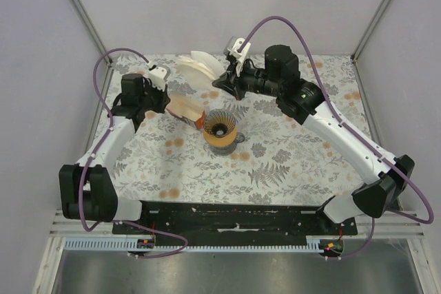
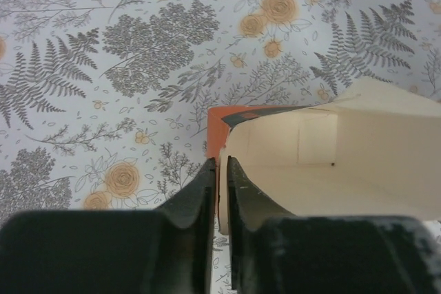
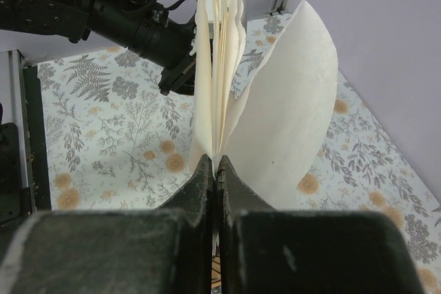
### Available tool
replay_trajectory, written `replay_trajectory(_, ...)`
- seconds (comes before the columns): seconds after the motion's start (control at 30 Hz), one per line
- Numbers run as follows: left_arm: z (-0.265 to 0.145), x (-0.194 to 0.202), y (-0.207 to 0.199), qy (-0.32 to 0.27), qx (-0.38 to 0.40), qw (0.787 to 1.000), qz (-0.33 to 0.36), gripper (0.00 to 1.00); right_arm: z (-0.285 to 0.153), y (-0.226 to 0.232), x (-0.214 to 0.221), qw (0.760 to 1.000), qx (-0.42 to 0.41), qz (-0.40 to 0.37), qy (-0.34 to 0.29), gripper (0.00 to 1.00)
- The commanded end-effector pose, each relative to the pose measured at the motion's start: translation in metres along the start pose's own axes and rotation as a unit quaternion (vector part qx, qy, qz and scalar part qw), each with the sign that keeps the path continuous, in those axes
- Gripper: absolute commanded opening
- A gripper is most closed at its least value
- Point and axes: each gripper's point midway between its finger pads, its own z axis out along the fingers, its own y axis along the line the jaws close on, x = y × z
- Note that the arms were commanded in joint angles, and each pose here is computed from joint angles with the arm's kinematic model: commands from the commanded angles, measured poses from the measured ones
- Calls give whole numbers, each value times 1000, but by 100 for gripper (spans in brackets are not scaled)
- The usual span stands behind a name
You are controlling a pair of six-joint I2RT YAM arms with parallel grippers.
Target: Place the coffee filter in the dripper
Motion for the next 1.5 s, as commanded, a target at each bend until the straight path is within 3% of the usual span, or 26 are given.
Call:
replay_trajectory(0.0, -4, 1, -15, -7, 41, 999, 5, 23, 11, 0, -2, 1000, -17, 1, -13, 0)
replay_trajectory(0.1, -6, -1, -16, -13, 48, 999, 6, 39, 16, 0, 1, 1000, -22, 5, -10, 0)
replay_trajectory(0.2, -11, -9, -16, -35, 49, 998, 18, 45, 16, -4, 1, 1000, -21, 17, -11, 0)
replay_trajectory(0.4, -34, -49, -27, -135, 61, 986, 76, 49, 16, -19, -2, 997, 2, 80, -11, 0)
replay_trajectory(0.47, -49, -69, -32, -189, 62, 972, 122, 49, 18, -20, -1, 994, 4, 113, -8, 0)
replay_trajectory(0.57, -73, -86, -45, -249, 67, 950, 173, 49, 26, -9, 1, 990, -36, 134, -5, 0)
replay_trajectory(0.67, -89, -99, -59, -284, 92, 939, 172, 50, 33, 3, 3, 986, -79, 144, -9, 0)
replay_trajectory(0.87, -92, -110, -64, -266, 122, 955, 54, 57, 35, 10, 0, 987, -104, 115, -30, 0)
replay_trajectory(0.97, -97, -115, -80, -255, 175, 951, 4, 61, 31, 14, 5, 988, -116, 91, -33, 0)
replay_trajectory(1.03, -108, -118, -95, -266, 217, 939, 15, 68, 27, 17, 6, 989, -124, 73, -35, 0)
replay_trajectory(1.17, -123, -119, -115, -279, 271, 920, 48, 68, 21, 19, 7, 990, -124, 54, -35, 0)
replay_trajectory(1.27, -130, -115, -126, -282, 300, 908, 80, 65, 15, 20, 1, 991, -119, 36, -41, 0)
replay_trajectory(1.37, -130, -113, -126, -281, 299, 908, 80, 62, 10, 14, -4, 994, -99, 26, -43, 0)
replay_trajectory(1.47, -130, -116, -122, -300, 277, 904, 128, 56, 8, 9, -2, 995, -86, 22, -37, 0)
